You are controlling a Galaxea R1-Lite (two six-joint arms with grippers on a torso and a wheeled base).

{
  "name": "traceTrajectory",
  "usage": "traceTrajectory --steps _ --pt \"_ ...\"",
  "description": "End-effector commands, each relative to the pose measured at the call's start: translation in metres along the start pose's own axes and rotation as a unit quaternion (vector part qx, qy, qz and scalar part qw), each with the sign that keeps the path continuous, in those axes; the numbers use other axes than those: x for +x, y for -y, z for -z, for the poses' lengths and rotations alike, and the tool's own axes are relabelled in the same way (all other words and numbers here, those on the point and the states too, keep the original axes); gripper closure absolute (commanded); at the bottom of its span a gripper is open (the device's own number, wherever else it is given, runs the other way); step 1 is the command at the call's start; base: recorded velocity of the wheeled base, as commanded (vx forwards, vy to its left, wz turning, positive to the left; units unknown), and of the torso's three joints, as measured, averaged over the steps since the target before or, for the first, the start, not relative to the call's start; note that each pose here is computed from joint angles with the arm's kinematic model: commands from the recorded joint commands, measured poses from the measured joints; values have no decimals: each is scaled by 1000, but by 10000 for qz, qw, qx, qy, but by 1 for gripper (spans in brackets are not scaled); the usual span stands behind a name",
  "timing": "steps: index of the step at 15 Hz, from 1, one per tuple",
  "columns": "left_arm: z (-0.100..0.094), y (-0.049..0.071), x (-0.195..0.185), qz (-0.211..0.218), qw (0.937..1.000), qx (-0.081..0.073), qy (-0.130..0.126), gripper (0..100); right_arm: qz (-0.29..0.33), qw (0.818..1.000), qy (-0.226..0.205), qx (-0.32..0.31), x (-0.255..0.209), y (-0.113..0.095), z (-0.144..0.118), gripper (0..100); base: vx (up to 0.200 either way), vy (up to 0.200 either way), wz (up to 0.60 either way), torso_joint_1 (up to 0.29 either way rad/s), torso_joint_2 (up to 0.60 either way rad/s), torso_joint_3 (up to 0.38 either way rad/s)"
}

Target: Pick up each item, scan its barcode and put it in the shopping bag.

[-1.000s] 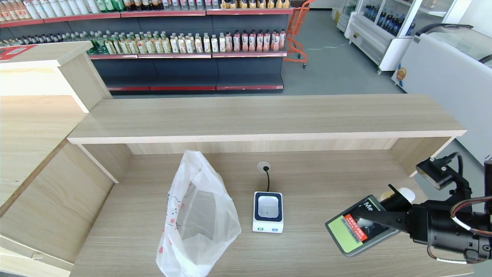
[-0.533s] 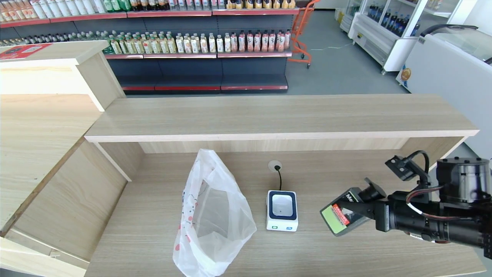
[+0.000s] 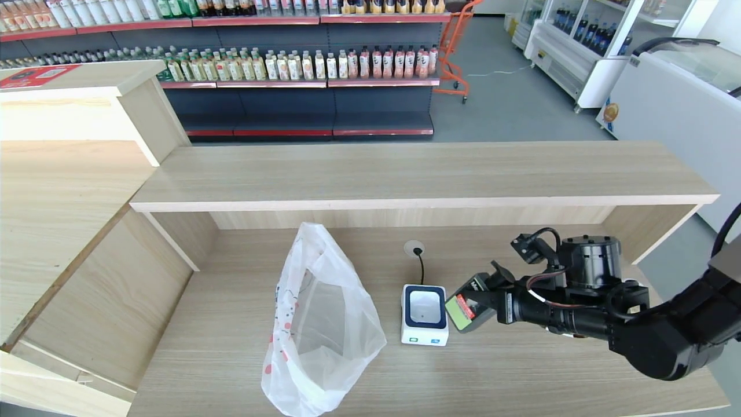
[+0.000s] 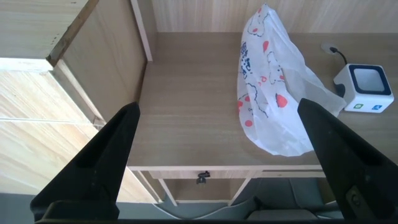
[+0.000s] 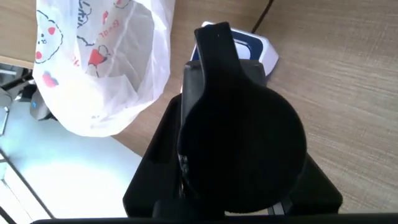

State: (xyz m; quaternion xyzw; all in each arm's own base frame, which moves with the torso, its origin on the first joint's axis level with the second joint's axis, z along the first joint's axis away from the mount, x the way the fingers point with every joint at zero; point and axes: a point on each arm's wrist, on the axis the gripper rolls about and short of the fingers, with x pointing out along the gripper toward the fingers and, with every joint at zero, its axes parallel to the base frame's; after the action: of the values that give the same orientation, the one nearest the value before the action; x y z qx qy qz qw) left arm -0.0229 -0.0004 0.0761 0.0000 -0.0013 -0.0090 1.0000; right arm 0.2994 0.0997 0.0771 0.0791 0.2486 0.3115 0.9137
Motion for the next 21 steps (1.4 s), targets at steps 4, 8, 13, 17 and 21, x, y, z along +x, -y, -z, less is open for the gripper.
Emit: traceTrajectory --steps 4,8,13,17,21 --pt "0 0 0 2 10000 0 3 0 -204 9995 -193 -114 45 0 19 100 0 0 0 0 0 0" --pt "0 0 0 2 10000 0 3 0 -275 9992 -84 -290 67 1 13 100 0 0 0 0 0 0" --pt "0 0 0 2 10000 0 3 0 -302 9981 -146 -517 76 1 19 100 0 0 0 0 0 0" --pt "0 0 0 2 10000 0 3 0 -311 9972 -137 -661 83 3 20 100 0 0 0 0 0 0" --pt "0 0 0 2 10000 0 3 0 -362 9972 28 -647 82 1 9 100 0 0 0 0 0 0"
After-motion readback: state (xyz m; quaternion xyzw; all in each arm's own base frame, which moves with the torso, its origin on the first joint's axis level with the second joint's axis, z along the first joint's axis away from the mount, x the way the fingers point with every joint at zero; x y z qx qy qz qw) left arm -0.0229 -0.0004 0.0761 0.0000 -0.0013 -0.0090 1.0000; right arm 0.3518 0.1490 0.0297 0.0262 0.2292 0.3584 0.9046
